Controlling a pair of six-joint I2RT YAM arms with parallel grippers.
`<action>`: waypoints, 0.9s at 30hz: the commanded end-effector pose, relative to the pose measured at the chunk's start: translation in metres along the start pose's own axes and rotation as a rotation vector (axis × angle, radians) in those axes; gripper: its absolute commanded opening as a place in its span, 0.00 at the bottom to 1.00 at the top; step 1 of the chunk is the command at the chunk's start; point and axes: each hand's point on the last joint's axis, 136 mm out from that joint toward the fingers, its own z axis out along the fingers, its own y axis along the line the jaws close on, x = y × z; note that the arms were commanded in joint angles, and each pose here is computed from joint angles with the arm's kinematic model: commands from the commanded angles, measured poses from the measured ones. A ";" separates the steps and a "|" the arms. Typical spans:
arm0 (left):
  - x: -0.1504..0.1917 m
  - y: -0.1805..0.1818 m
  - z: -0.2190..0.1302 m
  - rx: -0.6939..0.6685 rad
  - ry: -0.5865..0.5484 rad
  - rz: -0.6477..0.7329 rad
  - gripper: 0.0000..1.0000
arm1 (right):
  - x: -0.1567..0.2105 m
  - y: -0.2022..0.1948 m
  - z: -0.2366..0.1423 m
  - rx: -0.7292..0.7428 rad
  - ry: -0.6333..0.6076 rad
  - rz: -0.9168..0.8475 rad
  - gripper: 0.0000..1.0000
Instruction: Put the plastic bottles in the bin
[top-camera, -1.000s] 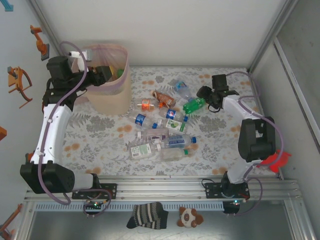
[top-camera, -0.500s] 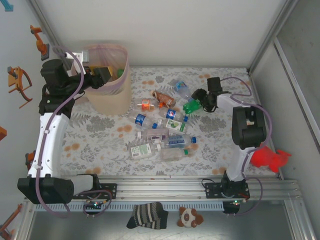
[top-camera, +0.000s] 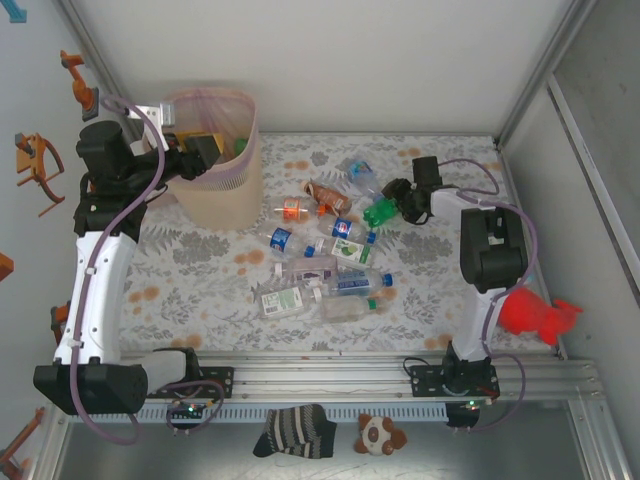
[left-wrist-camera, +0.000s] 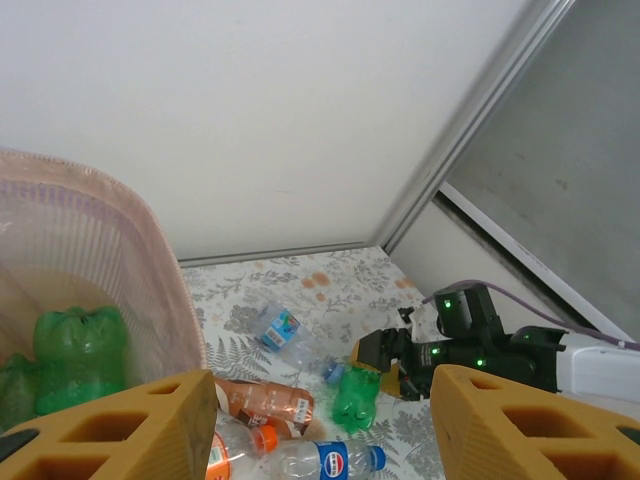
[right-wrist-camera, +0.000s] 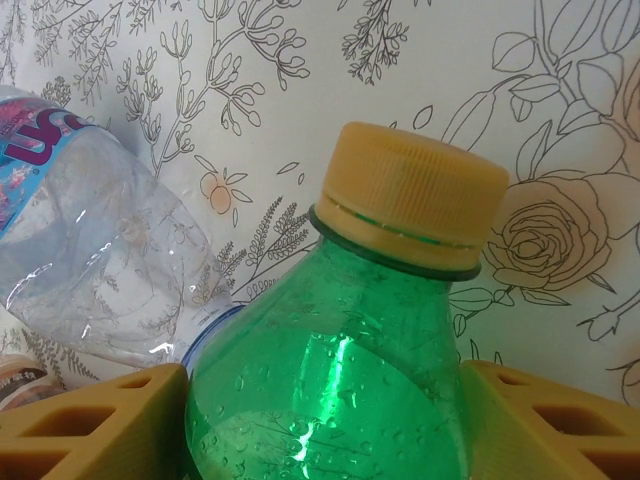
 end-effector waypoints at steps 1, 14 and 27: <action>0.000 -0.007 -0.002 0.023 -0.004 0.020 0.58 | -0.005 -0.001 -0.004 -0.007 -0.022 0.019 0.66; 0.002 -0.005 0.000 0.023 0.000 0.014 0.58 | 0.004 -0.009 0.012 0.010 0.031 0.053 0.74; 0.001 -0.007 -0.001 0.030 -0.004 0.018 0.59 | -0.006 0.005 -0.025 -0.026 -0.046 0.012 0.65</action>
